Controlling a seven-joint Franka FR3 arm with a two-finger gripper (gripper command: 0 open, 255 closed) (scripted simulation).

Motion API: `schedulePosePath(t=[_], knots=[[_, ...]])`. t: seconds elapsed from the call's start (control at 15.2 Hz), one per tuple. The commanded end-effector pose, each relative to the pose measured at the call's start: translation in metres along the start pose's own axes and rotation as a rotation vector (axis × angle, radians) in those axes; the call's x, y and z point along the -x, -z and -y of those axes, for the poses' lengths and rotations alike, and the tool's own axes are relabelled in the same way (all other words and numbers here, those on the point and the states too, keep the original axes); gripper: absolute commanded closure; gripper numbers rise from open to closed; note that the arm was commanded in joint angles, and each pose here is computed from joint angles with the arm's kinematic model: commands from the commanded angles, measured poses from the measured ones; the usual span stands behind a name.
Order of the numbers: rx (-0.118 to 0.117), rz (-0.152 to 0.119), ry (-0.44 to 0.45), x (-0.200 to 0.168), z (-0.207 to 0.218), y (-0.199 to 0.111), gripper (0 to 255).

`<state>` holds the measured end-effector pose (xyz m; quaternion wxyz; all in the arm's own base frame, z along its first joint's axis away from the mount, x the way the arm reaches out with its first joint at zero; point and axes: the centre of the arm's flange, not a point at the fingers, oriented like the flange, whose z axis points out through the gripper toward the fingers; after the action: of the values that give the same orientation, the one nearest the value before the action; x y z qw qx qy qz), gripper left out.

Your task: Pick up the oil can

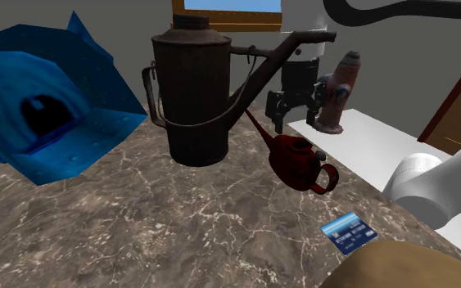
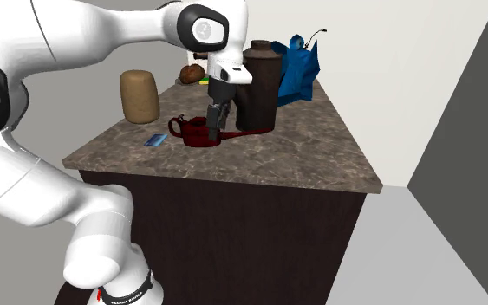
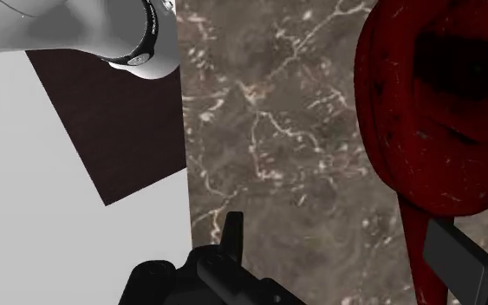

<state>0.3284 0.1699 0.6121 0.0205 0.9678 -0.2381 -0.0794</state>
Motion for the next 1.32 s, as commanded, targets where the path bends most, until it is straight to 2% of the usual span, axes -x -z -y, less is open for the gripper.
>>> schedulePosePath(t=[0.0,0.2,0.66,0.79,0.86,1.25], knots=[[-0.011,0.006,-0.040,0.005,0.026,0.008,0],[-0.020,0.010,-0.077,0.009,0.049,0.015,0],[-0.020,0.010,-0.077,0.004,0.053,-0.024,0],[-0.020,0.010,-0.077,0.004,0.053,-0.024,0],[-0.020,0.010,-0.077,0.003,0.053,-0.023,255],[-0.021,0.010,-0.077,0.003,0.061,-0.023,255]])
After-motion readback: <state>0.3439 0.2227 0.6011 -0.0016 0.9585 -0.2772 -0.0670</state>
